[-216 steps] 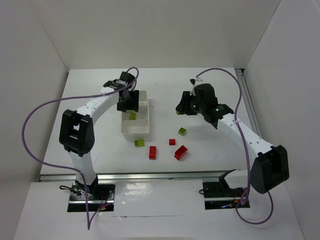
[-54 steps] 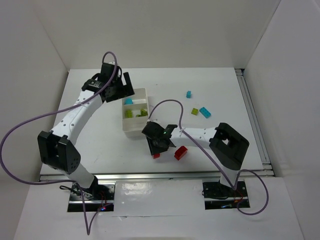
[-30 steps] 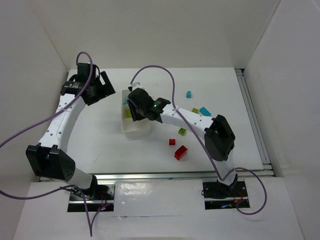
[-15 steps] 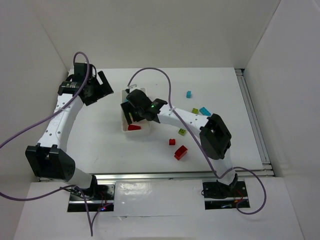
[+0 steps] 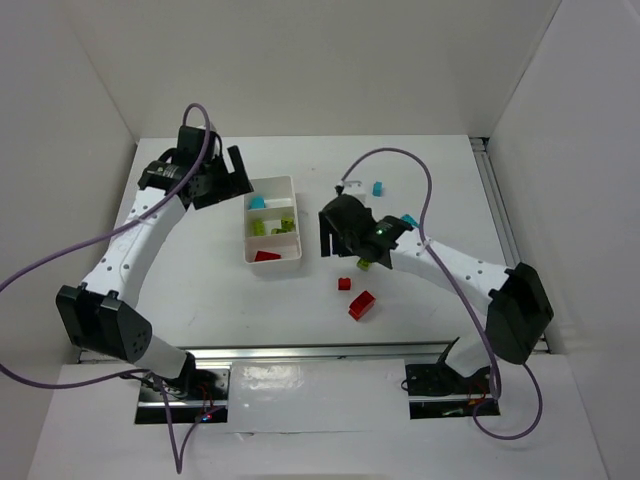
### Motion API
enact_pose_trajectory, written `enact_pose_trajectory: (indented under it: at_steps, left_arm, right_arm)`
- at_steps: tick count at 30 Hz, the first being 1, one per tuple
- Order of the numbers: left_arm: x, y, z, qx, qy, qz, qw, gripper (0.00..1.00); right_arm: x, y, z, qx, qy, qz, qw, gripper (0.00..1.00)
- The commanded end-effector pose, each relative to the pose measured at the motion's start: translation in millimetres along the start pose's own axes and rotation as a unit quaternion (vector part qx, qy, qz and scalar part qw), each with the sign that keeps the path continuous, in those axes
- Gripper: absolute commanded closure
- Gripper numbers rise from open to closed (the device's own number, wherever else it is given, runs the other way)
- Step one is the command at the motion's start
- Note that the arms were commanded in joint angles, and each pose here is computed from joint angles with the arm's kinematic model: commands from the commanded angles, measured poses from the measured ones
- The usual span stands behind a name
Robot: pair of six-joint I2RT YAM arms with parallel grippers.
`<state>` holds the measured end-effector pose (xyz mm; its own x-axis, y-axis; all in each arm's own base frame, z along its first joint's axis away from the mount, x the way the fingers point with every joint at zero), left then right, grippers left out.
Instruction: Sort the legos into containers by color
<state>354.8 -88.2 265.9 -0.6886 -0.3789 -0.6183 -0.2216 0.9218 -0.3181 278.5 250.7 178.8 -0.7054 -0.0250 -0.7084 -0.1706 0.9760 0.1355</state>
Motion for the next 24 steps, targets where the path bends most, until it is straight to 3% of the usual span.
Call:
enact_pose_trajectory:
  at_steps: [1,5,10,17,21,24]
  left_arm:
    - [-7.5,-19.7,-5.2,0.017,-0.016,0.032,0.999,0.03]
    - [-5.9,-23.3,-0.6,0.008,-0.017,0.040,0.999,0.03]
    - [-5.0,-24.3,-0.7,0.005,-0.019,0.047,0.999,0.03]
    - [-4.5,-22.9,2.8,-0.001,-0.017,0.048,0.999,0.03]
    - [-2.6,-20.2,4.8,-0.007,-0.016,0.049,0.999,0.03]
    - [-2.7,-19.9,4.8,-0.007,-0.016,0.053,0.998,0.03]
  right_arm:
    - [61.4,-13.9,7.3,0.023,0.092,0.017,0.995,0.19]
    - [82.9,-13.9,24.7,0.035,0.128,0.017,0.991,0.09]
    - [102.3,-19.1,44.0,0.060,0.152,0.009,0.987,0.13]
    - [110.5,-14.9,61.8,0.054,0.153,0.006,0.987,0.39]
    - [112.3,-13.2,64.1,0.051,0.156,0.007,0.986,0.48]
    - [103.4,-14.0,55.5,0.054,0.150,0.007,0.987,0.62]
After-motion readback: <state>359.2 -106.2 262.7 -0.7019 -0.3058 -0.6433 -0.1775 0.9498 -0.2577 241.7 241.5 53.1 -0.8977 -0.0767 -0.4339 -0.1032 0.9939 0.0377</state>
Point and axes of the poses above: each gripper's point midway between its finger pads, its own z axis out along the fingers, its own y axis along the line the jaws close on, x = y × z, the point moved 3 cm from there along -z, back along the fingers, and after that the axes turned 1 degree about -z, right-handed, at the moved point
